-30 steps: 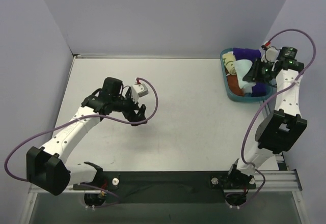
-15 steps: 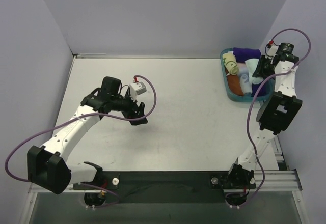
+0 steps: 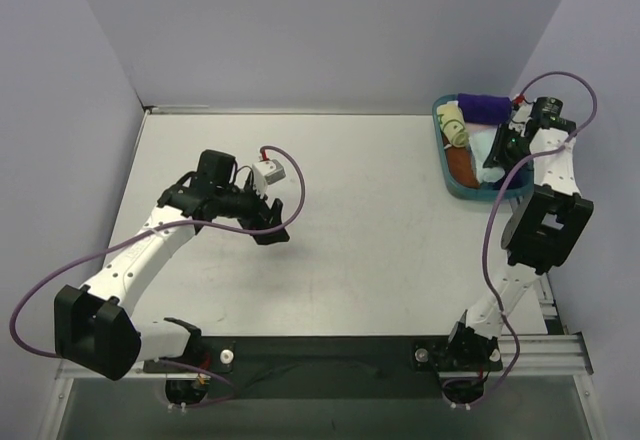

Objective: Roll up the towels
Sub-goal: Place the rolled towel into the container

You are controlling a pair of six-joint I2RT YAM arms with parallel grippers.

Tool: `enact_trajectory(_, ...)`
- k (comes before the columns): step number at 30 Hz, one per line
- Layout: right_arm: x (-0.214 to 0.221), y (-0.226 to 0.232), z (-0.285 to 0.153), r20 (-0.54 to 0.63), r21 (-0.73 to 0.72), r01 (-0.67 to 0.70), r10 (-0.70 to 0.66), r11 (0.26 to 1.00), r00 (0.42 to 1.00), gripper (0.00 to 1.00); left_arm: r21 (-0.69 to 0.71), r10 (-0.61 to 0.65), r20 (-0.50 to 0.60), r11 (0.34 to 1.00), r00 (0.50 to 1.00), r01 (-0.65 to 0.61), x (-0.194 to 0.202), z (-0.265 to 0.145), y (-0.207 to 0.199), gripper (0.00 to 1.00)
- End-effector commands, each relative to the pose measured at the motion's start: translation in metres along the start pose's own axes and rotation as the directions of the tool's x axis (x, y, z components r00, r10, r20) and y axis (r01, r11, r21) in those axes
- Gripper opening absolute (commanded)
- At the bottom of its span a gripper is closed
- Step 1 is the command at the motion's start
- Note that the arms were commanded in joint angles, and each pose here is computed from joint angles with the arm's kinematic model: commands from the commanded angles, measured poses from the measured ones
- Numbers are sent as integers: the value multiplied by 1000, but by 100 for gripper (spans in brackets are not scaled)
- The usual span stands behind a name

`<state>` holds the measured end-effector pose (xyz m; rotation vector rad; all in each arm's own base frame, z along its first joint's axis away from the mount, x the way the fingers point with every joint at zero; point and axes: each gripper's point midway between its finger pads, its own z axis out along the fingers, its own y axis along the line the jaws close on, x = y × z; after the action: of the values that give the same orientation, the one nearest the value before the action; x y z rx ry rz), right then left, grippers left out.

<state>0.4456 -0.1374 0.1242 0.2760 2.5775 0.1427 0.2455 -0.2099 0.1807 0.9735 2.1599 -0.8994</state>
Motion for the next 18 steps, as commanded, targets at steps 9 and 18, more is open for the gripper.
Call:
enact_trajectory(9, -1, 49, -11, -13, -33, 12, -12, 999, 1000, 0, 46, -19, 23, 999, 1000, 18, -4, -4, -10, 97)
enact_trajectory(18, 24, 60, 12, -98, -19, 23, -25, 1000, 995, 0, 50, -24, 17, 998, 1000, 23, 0, -3, -8, 97)
